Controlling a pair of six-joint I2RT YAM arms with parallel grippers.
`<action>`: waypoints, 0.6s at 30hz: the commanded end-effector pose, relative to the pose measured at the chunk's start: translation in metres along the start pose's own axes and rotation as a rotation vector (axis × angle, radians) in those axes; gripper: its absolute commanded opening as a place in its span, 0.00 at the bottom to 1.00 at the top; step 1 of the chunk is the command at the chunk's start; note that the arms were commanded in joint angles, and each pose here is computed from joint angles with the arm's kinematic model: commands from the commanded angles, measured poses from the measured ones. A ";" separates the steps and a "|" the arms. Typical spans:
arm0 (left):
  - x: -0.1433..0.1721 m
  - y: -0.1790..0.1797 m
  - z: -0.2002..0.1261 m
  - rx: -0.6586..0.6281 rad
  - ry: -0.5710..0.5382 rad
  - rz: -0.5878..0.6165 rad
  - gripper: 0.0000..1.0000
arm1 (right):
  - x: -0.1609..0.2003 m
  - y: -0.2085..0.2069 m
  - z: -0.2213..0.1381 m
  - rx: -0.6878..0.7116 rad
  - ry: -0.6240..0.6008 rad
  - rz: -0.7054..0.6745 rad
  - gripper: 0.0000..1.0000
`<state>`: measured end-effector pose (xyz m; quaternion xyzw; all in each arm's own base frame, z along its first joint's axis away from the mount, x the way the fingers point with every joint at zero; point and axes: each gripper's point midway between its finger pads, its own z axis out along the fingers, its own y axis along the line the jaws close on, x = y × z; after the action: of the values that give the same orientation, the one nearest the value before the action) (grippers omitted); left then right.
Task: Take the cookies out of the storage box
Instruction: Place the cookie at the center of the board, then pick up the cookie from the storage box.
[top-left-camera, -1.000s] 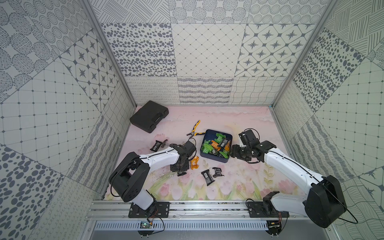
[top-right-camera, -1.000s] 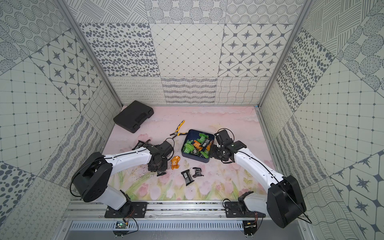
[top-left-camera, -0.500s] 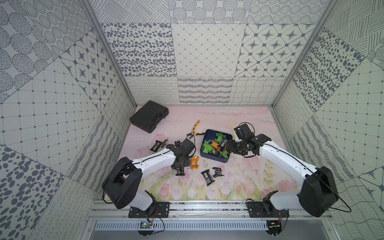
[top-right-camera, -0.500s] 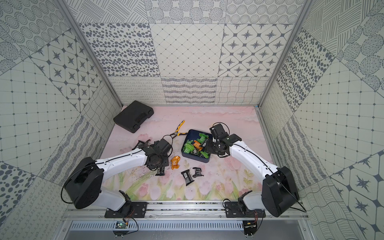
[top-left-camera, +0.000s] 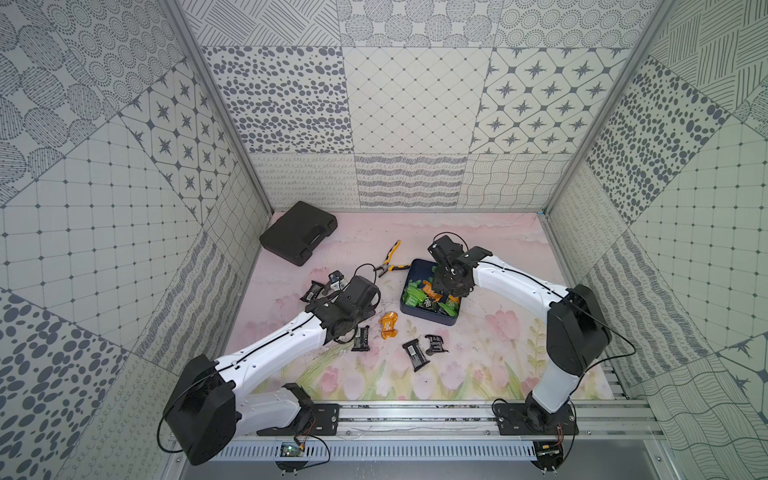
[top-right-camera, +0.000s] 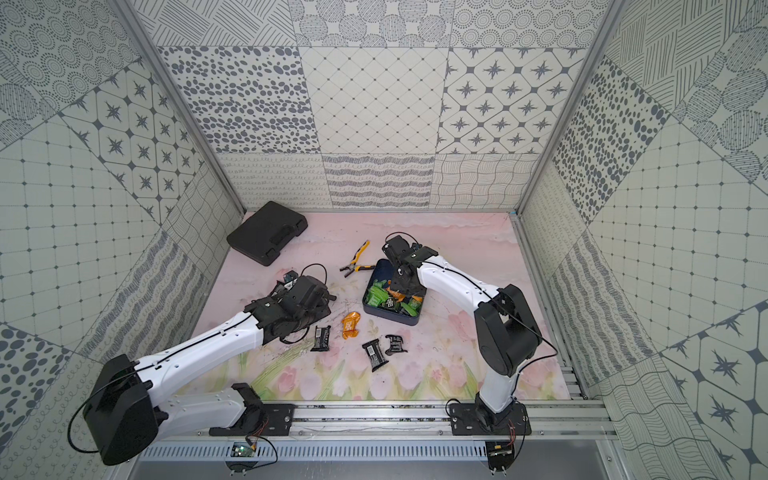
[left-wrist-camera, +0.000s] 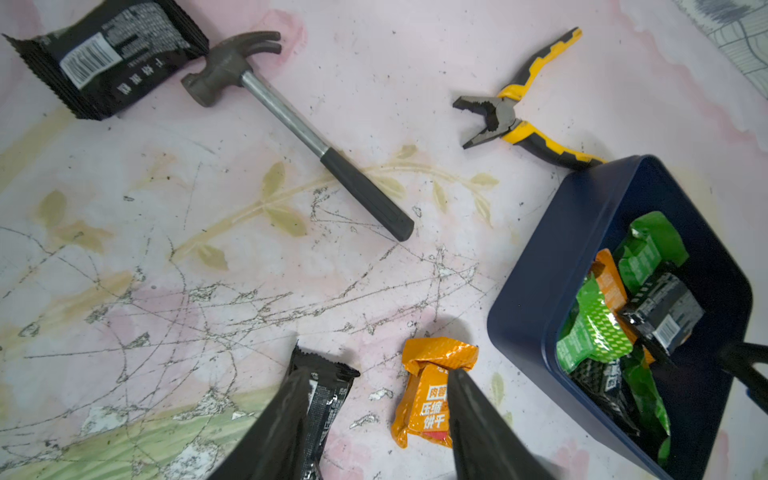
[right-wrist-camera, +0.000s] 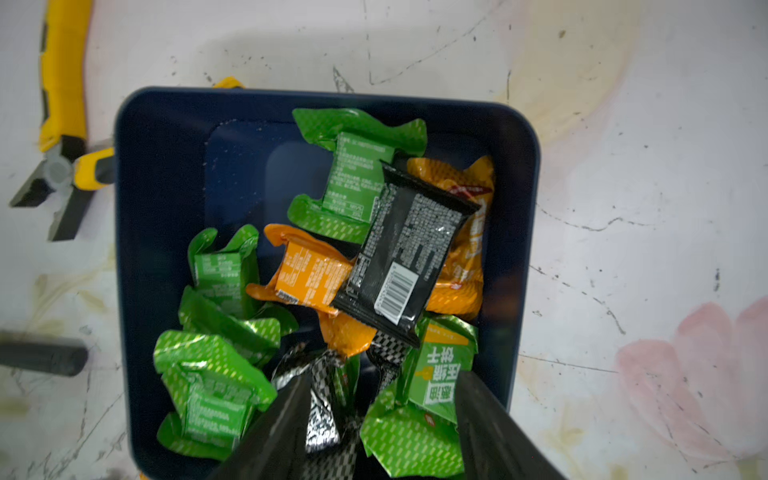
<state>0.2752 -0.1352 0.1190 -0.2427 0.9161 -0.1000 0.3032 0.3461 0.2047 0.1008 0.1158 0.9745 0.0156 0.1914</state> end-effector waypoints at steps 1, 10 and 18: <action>-0.015 0.005 -0.002 0.005 -0.094 -0.132 0.57 | -0.006 -0.012 0.009 0.113 -0.017 0.052 0.62; -0.015 0.011 0.000 -0.012 -0.102 -0.134 0.57 | -0.016 0.000 0.039 0.160 -0.014 0.044 0.64; -0.023 0.007 0.001 0.000 -0.128 -0.134 0.56 | -0.022 -0.006 0.056 0.209 -0.013 0.059 0.65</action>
<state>0.2792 -0.1210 0.1196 -0.2971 0.8904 -0.1028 0.3291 0.3785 0.1988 0.0582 0.1509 0.9702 -0.0669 0.1774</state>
